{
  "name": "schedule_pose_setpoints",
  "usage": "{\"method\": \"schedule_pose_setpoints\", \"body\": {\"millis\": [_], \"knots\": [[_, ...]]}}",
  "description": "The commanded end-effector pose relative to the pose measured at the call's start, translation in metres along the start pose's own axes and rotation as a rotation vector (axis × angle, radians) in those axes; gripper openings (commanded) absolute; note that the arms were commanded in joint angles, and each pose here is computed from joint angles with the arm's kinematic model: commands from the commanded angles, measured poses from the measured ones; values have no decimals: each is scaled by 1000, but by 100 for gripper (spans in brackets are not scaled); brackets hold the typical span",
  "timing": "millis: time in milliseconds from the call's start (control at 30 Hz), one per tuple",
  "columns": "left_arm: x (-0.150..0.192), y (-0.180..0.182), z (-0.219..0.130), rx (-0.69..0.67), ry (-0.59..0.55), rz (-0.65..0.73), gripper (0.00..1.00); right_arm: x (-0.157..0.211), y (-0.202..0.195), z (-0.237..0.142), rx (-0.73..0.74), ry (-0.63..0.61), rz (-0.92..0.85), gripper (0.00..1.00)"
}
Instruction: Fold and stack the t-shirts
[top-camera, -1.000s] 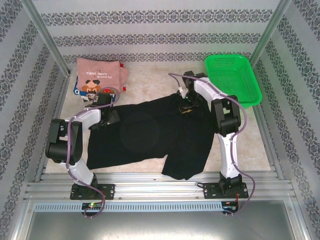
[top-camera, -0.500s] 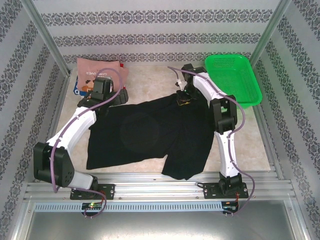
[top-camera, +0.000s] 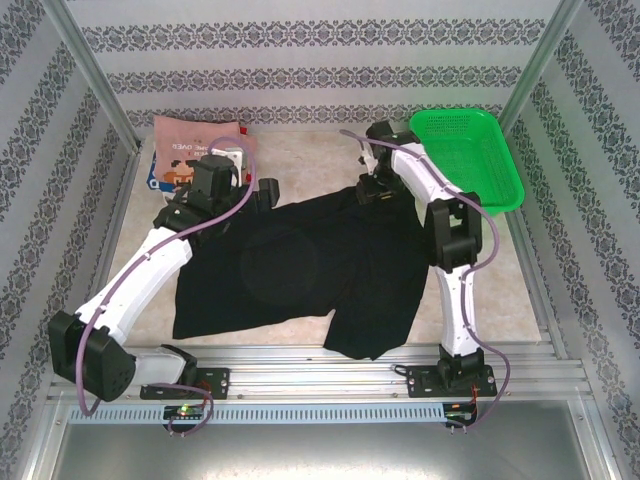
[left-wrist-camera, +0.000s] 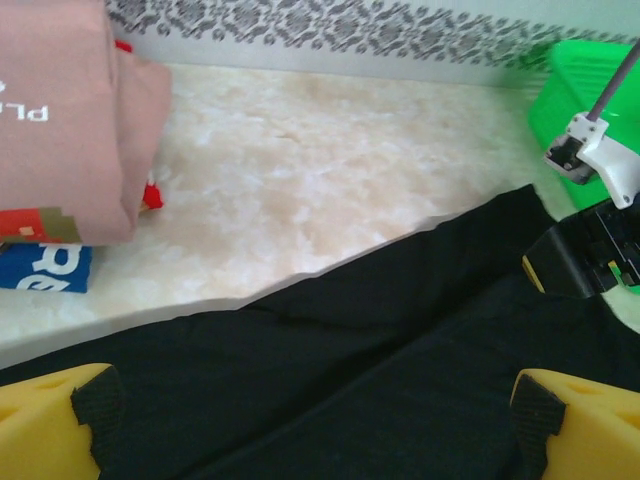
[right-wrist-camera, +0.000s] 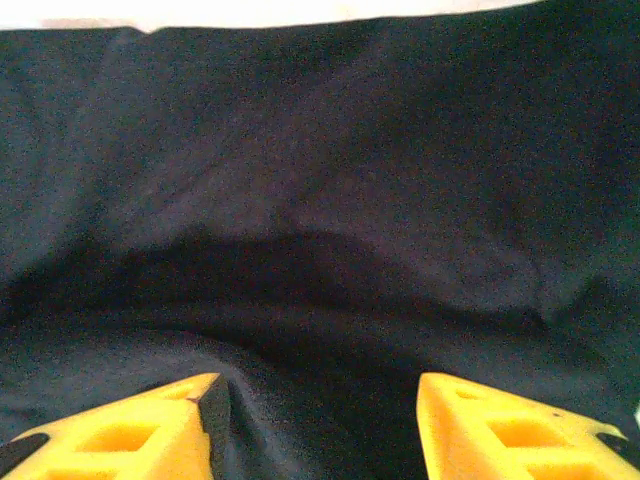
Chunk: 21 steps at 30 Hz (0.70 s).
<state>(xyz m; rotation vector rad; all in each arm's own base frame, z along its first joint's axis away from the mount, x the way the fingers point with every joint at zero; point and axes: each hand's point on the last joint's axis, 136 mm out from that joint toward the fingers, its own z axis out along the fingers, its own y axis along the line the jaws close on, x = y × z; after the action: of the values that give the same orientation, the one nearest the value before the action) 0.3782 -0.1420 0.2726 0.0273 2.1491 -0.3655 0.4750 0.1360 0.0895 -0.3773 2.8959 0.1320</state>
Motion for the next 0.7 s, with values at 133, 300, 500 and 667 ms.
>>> {"method": "schedule_pose_setpoints", "body": {"millis": [133,300,500,667], "knots": [[-4,-9,-27,7,-31,43,100,32,18,-26,-98,8,193,51],[-5,-9,-30,3,-31,48,100,54,50,-29,-328,6,403,49],[-4,-9,-29,7,-34,53,100,89,67,-16,-271,70,259,52],[-6,-12,-30,21,-39,65,100,107,57,12,-132,155,187,52]]}}
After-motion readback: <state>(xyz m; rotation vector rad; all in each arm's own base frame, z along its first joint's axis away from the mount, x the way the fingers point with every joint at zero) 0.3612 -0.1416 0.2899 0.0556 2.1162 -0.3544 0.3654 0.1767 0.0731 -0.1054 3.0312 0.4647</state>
